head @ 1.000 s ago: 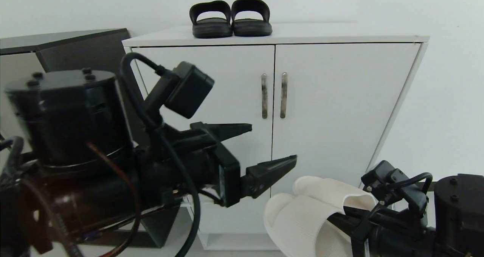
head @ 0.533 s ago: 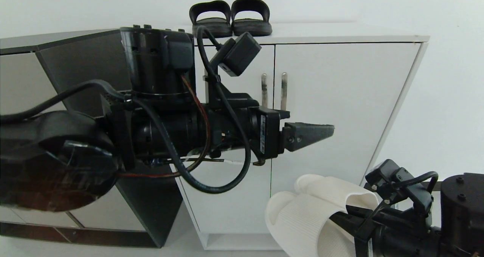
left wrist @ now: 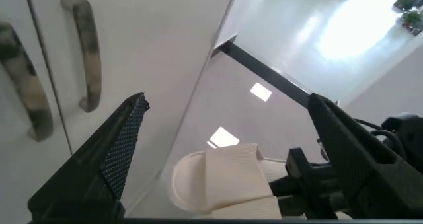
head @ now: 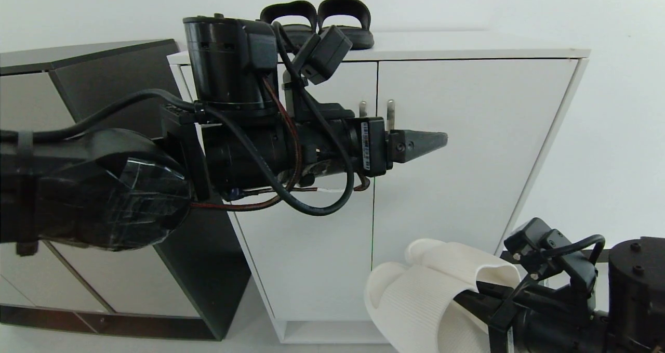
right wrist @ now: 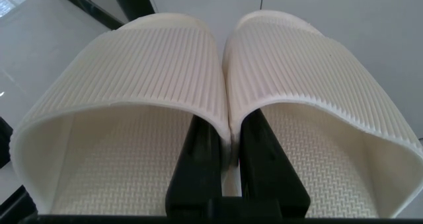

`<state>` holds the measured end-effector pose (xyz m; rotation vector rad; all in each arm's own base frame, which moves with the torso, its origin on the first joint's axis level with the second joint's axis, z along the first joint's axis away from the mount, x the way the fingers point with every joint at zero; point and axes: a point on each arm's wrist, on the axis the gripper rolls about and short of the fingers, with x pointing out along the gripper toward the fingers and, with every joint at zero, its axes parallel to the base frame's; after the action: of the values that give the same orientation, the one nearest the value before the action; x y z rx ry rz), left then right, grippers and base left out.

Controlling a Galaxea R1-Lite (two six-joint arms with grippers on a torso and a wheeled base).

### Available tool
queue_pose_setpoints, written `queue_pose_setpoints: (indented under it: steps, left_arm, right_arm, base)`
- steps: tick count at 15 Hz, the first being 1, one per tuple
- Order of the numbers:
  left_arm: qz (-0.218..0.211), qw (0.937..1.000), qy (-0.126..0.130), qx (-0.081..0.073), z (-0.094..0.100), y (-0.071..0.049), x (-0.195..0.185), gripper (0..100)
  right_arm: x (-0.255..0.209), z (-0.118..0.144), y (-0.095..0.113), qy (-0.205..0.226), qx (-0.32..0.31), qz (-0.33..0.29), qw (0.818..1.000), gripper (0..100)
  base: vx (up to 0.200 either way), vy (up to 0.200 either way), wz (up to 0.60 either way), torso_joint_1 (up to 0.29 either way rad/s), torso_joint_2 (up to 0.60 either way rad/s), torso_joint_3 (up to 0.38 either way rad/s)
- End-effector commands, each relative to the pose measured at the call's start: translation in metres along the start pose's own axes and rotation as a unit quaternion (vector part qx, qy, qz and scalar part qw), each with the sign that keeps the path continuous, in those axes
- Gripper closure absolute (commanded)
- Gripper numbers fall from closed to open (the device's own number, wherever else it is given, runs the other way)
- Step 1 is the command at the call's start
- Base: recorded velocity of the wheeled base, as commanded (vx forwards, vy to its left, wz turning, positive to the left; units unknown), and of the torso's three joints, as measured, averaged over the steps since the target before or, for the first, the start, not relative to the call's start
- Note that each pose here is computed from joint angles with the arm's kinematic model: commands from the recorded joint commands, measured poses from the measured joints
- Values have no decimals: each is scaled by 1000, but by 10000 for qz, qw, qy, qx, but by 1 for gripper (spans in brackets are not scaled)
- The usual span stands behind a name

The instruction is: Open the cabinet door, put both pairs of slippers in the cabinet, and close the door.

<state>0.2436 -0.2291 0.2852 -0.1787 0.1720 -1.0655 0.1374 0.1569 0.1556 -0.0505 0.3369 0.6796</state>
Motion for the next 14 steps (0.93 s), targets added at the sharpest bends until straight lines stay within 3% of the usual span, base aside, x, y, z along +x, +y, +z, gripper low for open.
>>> queue_pose_setpoints:
  steps: [1,9,14]
  left_arm:
    - [18,10000,-13,7,0,1,2,0]
    - [512,9986,-158,26,-3,24,23,0]
    - [557,9984,-130,12,-6,30,32,0]
  right_arm:
    - [0,0,0,-4,-1,4,10000,100]
    - [0,-2,0,34,-30,0,10000,100]
    - [0,-2,0,42,-31,-1,10000,100]
  base:
    - [0,0,0,0,0,0]
    - [0,0,0,0,0,0]
    - [0,0,0,0,0,0]
